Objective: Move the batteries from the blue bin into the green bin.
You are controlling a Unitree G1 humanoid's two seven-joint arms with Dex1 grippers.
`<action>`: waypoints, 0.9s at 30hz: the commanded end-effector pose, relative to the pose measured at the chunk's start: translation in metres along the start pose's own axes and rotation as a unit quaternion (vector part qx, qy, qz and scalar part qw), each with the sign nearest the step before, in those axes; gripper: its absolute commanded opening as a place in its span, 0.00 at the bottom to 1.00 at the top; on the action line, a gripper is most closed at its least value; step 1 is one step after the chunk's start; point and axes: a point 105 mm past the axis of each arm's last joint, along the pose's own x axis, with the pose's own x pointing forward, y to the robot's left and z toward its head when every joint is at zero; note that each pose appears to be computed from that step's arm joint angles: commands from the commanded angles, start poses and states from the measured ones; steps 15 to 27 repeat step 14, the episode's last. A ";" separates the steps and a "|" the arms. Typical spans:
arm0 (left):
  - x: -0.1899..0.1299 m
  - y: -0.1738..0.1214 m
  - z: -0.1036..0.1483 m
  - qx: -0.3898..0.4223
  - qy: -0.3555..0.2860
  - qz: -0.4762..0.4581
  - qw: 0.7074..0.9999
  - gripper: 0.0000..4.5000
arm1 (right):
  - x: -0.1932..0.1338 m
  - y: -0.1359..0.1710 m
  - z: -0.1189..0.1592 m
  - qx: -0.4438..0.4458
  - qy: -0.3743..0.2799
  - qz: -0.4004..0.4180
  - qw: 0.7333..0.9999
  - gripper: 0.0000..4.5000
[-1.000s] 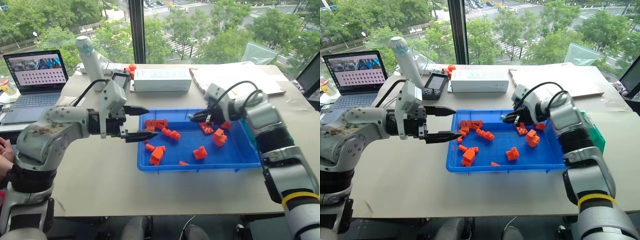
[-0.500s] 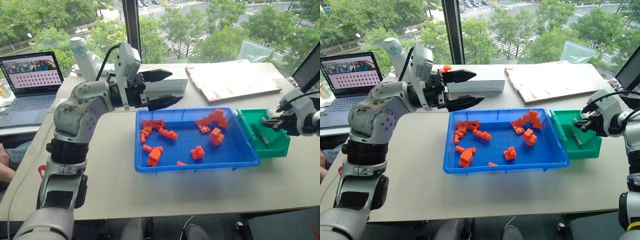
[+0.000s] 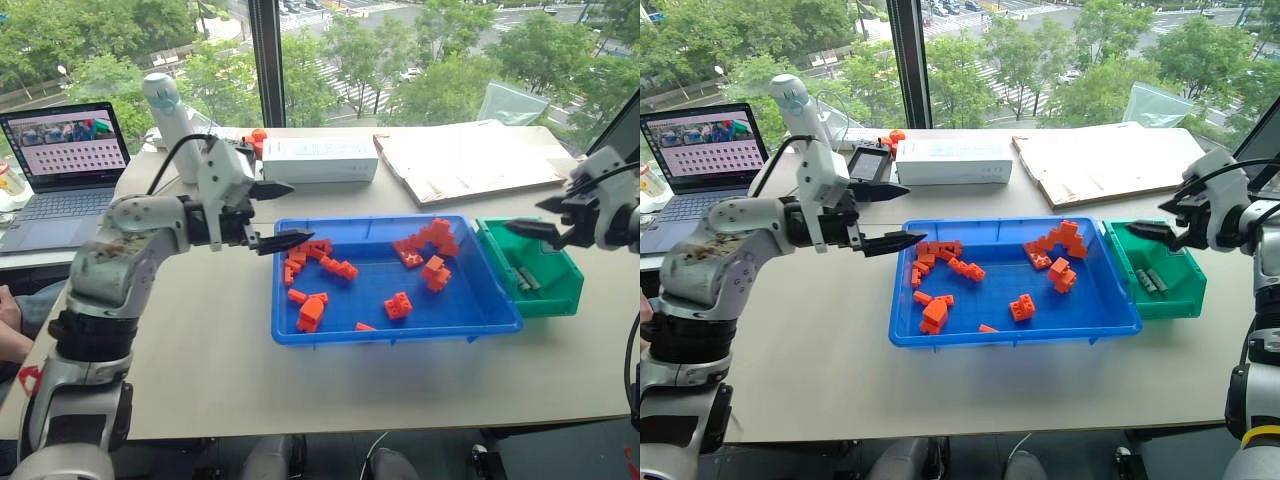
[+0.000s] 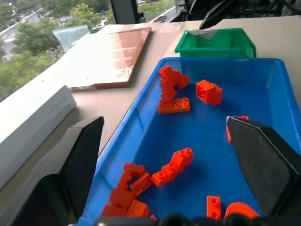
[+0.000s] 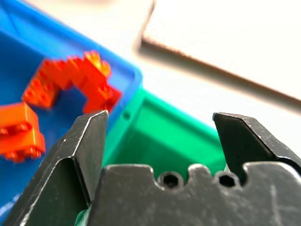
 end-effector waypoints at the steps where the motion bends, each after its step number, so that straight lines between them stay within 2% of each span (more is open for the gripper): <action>1: -0.029 0.004 -0.002 -0.032 -0.012 0.054 0.998 1.00 | -0.003 0.028 0.020 -0.009 -0.090 0.049 0.995 0.93; 5: -0.056 -0.005 -0.030 -0.072 0.024 0.110 0.991 1.00 | -0.008 0.072 0.011 0.007 -0.103 0.112 0.988 0.93; 8: -0.064 -0.014 -0.050 -0.053 0.078 0.125 0.988 1.00 | -0.008 0.093 0.004 -0.011 -0.100 0.129 0.987 0.93; 10: -0.063 -0.017 -0.054 -0.063 0.084 0.127 0.986 1.00 | -0.007 0.106 -0.006 -0.022 -0.083 0.148 0.985 0.93; 14: -0.055 -0.021 -0.047 -0.085 0.058 0.111 0.989 1.00 | -0.001 0.111 -0.013 -0.025 -0.069 0.155 0.985 0.93; 27: -0.055 -0.021 -0.047 -0.085 0.058 0.111 0.989 1.00 | -0.001 0.111 -0.013 -0.025 -0.069 0.155 0.985 0.93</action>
